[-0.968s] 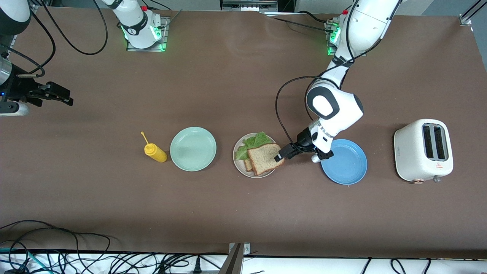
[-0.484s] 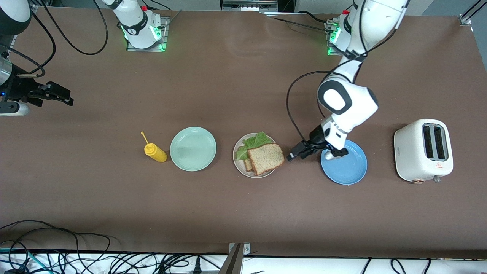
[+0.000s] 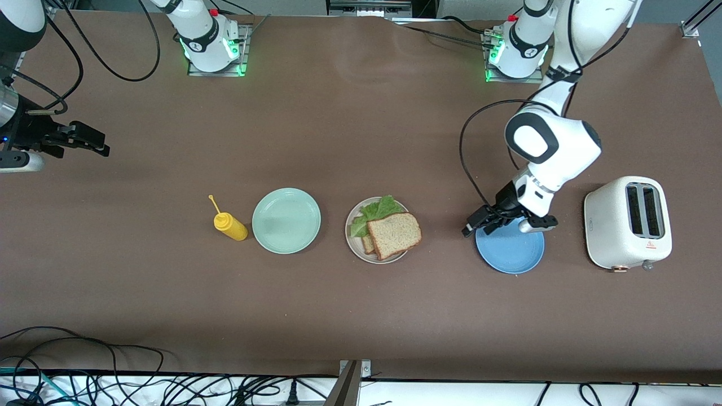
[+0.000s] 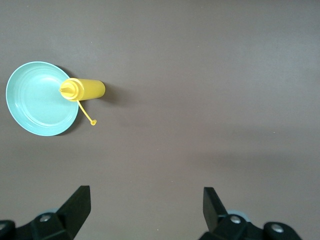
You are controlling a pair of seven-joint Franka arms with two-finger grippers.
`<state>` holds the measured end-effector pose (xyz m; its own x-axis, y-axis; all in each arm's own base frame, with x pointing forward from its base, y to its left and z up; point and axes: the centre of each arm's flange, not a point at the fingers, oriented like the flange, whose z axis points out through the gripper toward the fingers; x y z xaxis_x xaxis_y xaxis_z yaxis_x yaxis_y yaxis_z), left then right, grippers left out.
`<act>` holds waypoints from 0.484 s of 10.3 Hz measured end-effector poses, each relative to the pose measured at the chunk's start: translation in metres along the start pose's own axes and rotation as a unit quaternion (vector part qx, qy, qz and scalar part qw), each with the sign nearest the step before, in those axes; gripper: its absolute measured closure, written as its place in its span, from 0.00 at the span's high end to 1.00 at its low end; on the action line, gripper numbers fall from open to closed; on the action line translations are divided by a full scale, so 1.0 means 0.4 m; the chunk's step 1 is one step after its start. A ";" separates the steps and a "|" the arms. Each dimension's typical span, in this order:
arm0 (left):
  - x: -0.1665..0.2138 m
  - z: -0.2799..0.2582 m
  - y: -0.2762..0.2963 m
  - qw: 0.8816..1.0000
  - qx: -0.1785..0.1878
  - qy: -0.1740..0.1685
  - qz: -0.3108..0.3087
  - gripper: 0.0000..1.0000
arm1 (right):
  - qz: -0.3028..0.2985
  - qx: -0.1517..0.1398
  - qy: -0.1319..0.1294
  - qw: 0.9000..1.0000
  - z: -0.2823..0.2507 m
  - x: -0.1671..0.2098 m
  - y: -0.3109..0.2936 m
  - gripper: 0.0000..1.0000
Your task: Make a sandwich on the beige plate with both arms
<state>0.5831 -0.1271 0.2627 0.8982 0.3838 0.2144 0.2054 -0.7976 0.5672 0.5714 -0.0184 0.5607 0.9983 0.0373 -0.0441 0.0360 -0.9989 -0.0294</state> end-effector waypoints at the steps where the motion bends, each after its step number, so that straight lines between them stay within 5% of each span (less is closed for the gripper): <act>1: 0.017 -0.023 -0.029 1.000 0.010 -0.007 0.018 1.00 | 0.000 0.000 0.000 1.000 0.000 0.000 0.000 1.00; 5: 0.138 -0.144 -0.208 0.991 0.059 -0.069 0.097 1.00 | 0.000 0.000 0.000 1.000 0.000 0.000 0.001 1.00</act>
<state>0.5929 -0.0127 0.2732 0.9682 0.1572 0.1946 0.0606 -0.9022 0.4270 0.5714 -0.0187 0.5604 0.9983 0.0367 -0.0449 0.0354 -0.9989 -0.0297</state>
